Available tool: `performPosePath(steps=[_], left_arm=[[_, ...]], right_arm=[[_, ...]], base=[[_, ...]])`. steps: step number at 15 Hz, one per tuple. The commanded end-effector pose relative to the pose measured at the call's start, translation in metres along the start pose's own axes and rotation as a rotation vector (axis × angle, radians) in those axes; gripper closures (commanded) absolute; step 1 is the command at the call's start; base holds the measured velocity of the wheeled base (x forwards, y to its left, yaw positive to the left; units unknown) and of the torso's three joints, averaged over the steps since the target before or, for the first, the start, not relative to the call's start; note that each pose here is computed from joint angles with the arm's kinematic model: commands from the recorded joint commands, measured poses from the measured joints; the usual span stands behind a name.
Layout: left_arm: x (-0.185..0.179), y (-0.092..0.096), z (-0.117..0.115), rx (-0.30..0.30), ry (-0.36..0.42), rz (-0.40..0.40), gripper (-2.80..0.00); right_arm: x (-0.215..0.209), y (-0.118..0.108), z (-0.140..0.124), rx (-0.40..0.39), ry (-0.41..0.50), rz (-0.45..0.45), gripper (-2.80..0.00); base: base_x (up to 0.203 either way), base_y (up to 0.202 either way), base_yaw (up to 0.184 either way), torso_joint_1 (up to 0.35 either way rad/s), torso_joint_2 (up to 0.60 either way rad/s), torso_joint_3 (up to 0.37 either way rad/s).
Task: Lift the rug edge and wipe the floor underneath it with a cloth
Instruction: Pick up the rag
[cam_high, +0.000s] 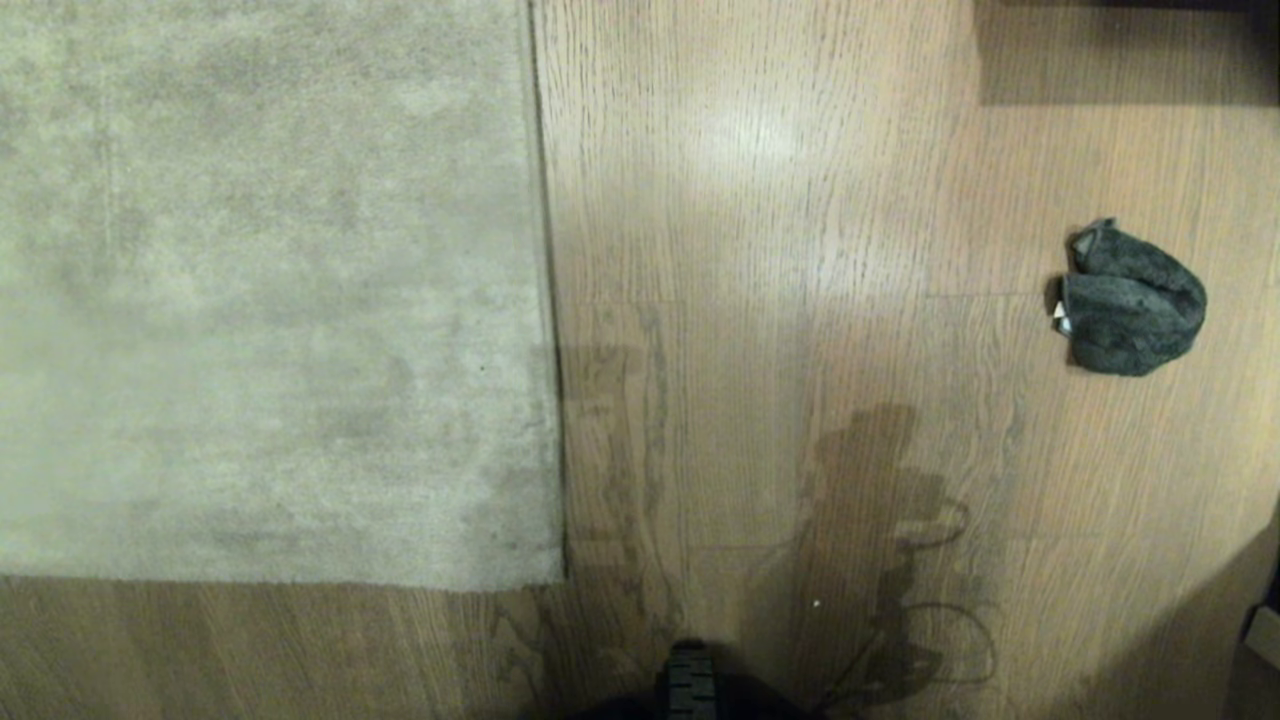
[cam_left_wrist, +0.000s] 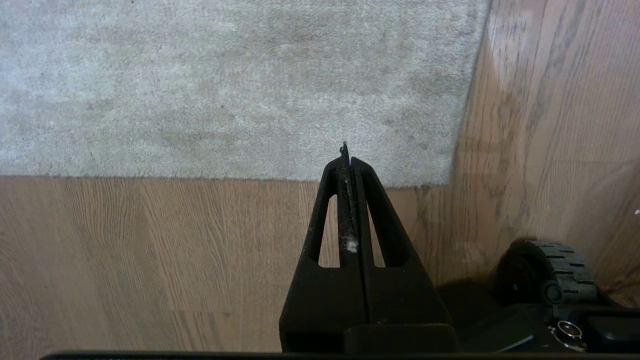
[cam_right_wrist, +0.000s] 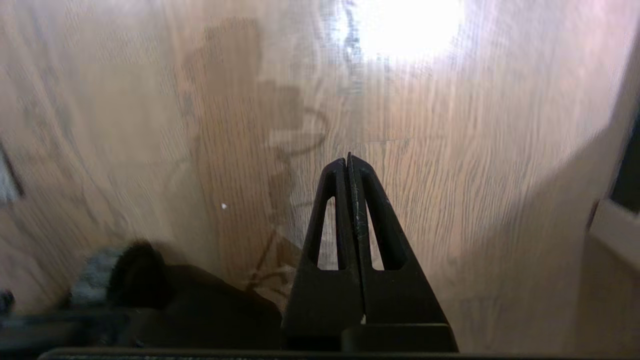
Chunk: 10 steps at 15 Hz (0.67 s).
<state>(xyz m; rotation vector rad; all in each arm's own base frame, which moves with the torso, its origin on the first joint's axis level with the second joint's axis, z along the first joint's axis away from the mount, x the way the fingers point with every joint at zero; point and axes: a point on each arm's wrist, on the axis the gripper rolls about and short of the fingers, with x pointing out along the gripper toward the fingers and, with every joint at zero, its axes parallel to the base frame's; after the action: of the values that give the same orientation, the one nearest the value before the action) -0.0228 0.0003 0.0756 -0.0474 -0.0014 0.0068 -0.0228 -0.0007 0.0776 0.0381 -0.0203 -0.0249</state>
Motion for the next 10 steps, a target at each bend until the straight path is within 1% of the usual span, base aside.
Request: performPosePath(steps=[1,2,5,9,10], left_arm=[[0.0,0.0,0.0,0.0,0.001,0.001,0.0],[0.0,0.0,0.0,0.0,0.001,0.001,0.0],[0.0,0.0,0.0,0.0,0.001,0.001,0.0],[0.0,0.0,0.0,0.0,0.001,0.001,0.0],[0.0,0.0,0.0,0.0,0.001,0.001,0.0]], right_arm=[[0.001,0.0,0.0,-0.055,0.006,0.021,0.0],[0.001,0.001,0.005,-0.071,0.013,0.038,0.0],[0.009,0.004,0.031,-0.072,0.062,0.105,0.0],[0.04,0.007,0.067,-0.052,0.137,0.137,0.0],[0.05,0.007,0.072,-0.05,0.151,0.139,-2.8]], base=[[0.0,0.0,0.0,0.0,0.0,0.0],[0.0,0.0,0.0,0.0,0.0,0.0],[0.0,0.0,0.0,0.0,0.0,0.0],[0.0,0.0,0.0,0.0,0.0,0.0],[0.0,0.0,0.0,0.0,0.0,0.0]])
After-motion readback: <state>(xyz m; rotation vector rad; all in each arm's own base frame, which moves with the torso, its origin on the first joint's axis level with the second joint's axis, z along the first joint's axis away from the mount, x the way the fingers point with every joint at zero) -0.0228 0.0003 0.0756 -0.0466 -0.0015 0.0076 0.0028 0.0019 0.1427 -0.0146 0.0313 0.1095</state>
